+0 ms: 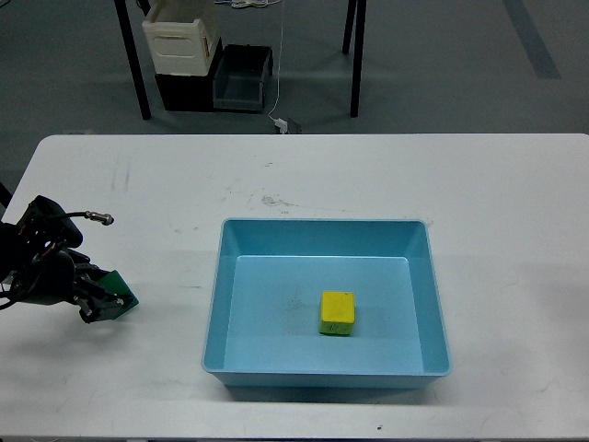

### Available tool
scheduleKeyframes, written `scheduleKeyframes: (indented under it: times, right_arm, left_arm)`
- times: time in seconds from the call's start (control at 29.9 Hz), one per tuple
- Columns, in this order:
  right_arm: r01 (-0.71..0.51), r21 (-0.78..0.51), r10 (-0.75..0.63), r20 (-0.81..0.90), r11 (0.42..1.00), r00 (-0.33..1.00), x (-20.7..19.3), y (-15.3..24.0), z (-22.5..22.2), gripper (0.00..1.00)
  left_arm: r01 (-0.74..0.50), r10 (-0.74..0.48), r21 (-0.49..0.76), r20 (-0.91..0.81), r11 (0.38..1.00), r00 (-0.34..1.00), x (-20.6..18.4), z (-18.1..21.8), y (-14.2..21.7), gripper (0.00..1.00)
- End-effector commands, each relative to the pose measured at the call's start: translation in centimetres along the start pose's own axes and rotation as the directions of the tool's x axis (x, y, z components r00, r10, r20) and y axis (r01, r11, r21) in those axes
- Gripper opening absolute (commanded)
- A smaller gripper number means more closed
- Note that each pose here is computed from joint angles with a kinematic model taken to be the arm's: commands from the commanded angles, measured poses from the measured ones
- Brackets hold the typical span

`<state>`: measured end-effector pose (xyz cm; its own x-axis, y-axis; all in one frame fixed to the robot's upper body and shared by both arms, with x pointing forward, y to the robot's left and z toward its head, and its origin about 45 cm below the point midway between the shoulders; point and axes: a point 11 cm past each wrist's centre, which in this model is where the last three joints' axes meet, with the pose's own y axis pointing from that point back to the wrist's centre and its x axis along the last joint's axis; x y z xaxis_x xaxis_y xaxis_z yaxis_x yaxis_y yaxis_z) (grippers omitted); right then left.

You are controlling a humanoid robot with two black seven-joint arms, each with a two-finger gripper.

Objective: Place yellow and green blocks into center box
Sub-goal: 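Lift the green cube with the left gripper and carry it over the tub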

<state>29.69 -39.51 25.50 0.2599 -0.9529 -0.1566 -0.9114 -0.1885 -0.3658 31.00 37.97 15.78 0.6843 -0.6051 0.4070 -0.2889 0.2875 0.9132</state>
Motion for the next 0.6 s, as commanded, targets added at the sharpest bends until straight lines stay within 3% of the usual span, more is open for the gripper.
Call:
scheduleKeyframes:
  times: [0.0, 0.3, 0.43, 0.57]
  right_arm:
    - [-0.001, 0.001, 0.001, 0.001, 1.000, 1.000, 0.0, 0.0, 0.0, 1.00]
    - [-0.007, 0.000, 0.007, -0.002, 1.000, 1.000, 0.1, 0.0, 0.0, 1.00]
    - [-0.011, -0.001, 0.011, -0.004, 1.000, 1.000, 0.1, 0.0, 0.1, 1.00]
    - [-0.022, -0.011, 0.022, -0.005, 1.000, 1.000, 0.5, 0.2, 0.3, 1.00]
  left_arm:
    - [-0.049, 0.048, 0.005, 0.018, 0.999, 0.999, 0.6, -0.2, 0.3, 0.28]
    - [-0.249, 0.252, 0.086, -0.017, 0.965, 0.968, 5.6, -3.5, 6.4, 0.27]
    - [-0.387, 0.386, -0.009, -0.045, 0.922, 0.921, 10.8, -1.1, 8.6, 0.27]
    - [-0.439, 0.445, -0.108, 0.026, 0.892, 0.895, 14.7, 2.4, 9.5, 0.27]
